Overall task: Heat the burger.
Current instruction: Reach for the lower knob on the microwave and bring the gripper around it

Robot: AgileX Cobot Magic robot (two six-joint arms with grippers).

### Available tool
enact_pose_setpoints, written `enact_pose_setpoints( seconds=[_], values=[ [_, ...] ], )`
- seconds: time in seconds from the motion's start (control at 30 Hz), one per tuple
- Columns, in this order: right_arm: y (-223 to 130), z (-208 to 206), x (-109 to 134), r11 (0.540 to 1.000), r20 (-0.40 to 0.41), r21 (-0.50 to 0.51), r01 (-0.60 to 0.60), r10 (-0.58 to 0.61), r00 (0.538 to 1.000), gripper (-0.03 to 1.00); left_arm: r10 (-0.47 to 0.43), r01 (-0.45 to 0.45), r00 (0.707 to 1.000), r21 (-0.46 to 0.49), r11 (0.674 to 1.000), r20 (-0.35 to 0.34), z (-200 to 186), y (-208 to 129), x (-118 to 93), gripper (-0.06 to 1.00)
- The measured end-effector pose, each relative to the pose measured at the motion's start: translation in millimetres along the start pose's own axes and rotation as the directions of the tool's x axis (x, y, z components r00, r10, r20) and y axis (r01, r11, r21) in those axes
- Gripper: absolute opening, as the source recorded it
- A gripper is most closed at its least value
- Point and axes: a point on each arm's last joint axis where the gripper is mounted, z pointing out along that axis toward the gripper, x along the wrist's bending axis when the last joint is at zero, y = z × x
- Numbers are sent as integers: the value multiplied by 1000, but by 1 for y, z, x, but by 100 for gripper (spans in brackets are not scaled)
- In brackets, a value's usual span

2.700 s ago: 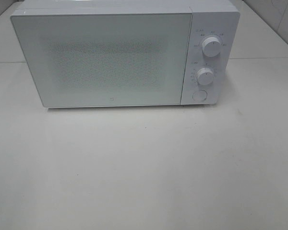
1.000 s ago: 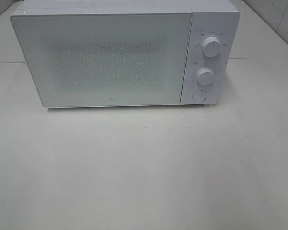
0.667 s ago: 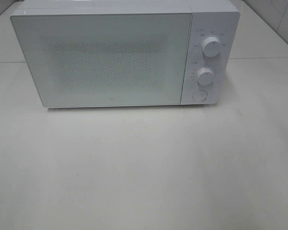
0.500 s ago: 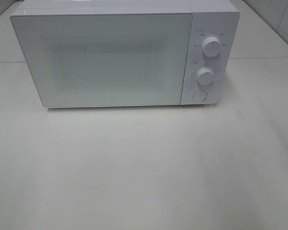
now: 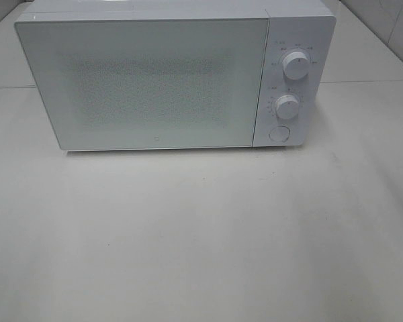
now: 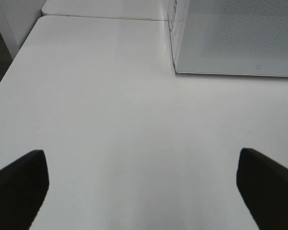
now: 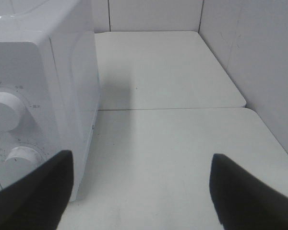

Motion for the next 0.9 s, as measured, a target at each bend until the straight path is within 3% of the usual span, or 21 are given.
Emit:
enact_pose_setpoints(
  seconds=[0.13, 0.37, 0.6, 0.9],
  values=[
    [-7, 3, -3, 1000, 40, -9, -30, 31, 999, 76, 0, 0, 1000, 0, 1000, 0, 0, 0, 0, 99],
    [-21, 10, 10, 1000, 33, 8, 9, -9, 999, 76, 0, 0, 1000, 0, 1000, 0, 0, 0, 0, 99],
    [-34, 19, 33, 999, 95, -20, 34, -32, 995, 76, 0, 0, 1000, 0, 1000, 0, 0, 0, 0, 99],
    [-57, 21, 68, 997, 88, -7, 75, -74, 993, 76, 0, 0, 1000, 0, 1000, 0, 0, 0, 0, 99]
  ],
)
